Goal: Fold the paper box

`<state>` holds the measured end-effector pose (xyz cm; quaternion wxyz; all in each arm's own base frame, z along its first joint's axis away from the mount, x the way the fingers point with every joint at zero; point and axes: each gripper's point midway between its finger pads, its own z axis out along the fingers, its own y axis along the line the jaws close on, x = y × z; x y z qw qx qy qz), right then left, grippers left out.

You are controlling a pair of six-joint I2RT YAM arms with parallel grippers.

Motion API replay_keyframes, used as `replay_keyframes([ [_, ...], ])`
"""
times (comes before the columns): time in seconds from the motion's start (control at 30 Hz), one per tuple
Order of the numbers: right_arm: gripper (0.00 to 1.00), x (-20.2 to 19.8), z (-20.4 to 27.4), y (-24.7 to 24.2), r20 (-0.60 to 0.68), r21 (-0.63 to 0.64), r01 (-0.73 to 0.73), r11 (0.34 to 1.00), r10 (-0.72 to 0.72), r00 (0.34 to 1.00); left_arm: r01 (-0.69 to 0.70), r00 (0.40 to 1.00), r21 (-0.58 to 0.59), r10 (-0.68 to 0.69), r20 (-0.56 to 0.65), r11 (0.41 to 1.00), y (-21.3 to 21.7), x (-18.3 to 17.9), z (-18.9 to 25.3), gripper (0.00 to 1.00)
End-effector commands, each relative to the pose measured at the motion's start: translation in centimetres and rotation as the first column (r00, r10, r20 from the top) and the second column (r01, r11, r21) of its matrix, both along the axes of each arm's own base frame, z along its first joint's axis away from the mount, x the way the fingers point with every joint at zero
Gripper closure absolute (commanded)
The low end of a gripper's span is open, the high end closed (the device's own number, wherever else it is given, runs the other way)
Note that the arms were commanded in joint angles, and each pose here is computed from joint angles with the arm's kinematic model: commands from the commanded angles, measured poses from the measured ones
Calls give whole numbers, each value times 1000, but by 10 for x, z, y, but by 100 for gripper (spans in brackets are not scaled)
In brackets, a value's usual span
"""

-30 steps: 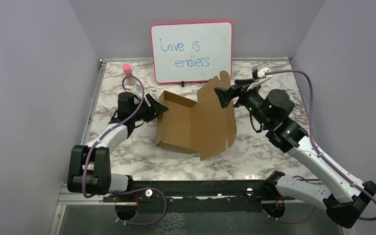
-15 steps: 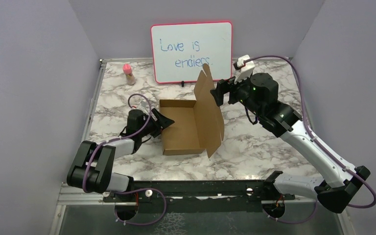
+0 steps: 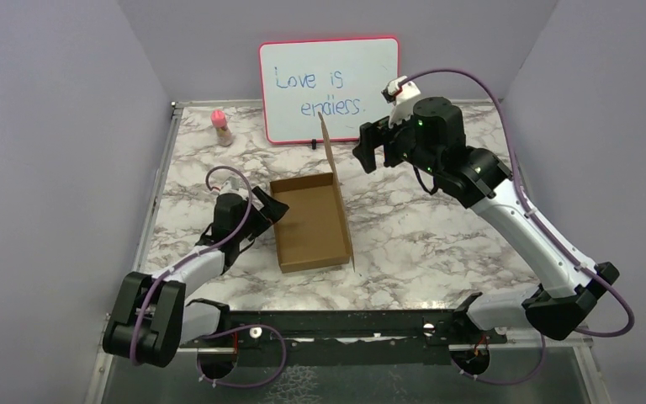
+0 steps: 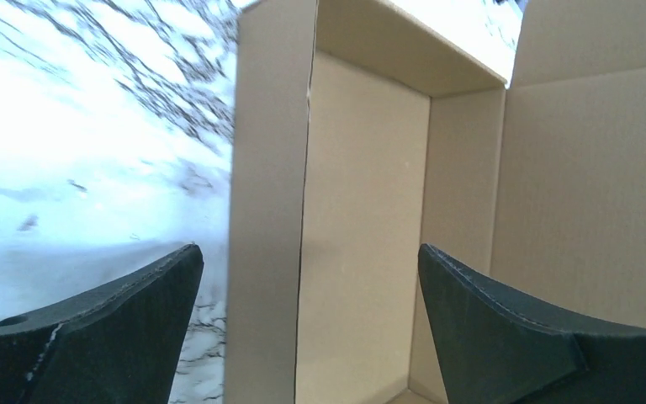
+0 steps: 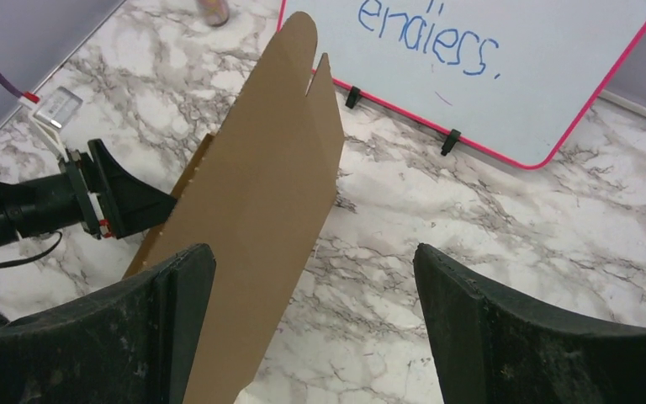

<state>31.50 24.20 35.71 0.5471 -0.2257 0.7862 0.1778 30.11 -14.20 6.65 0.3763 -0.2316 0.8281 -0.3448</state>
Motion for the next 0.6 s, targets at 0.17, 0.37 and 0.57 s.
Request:
replay_keyframes([
  [0.17, 10, -14, -10, 23, -134, -27, -135, 991, 130, 982, -170, 985, 328, 155, 72, 929, 63, 7, 41, 1],
  [0.37, 11, -18, 1, 39, -130, -13, -168, 986, 165, 978, -32, 998, 244, 18, 62, 969, 33, 7, 48, 1],
  [0.57, 14, -17, -13, 63, -172, -98, -161, 982, 143, 975, 68, 996, 191, -76, 37, 979, 14, 5, 39, 1],
])
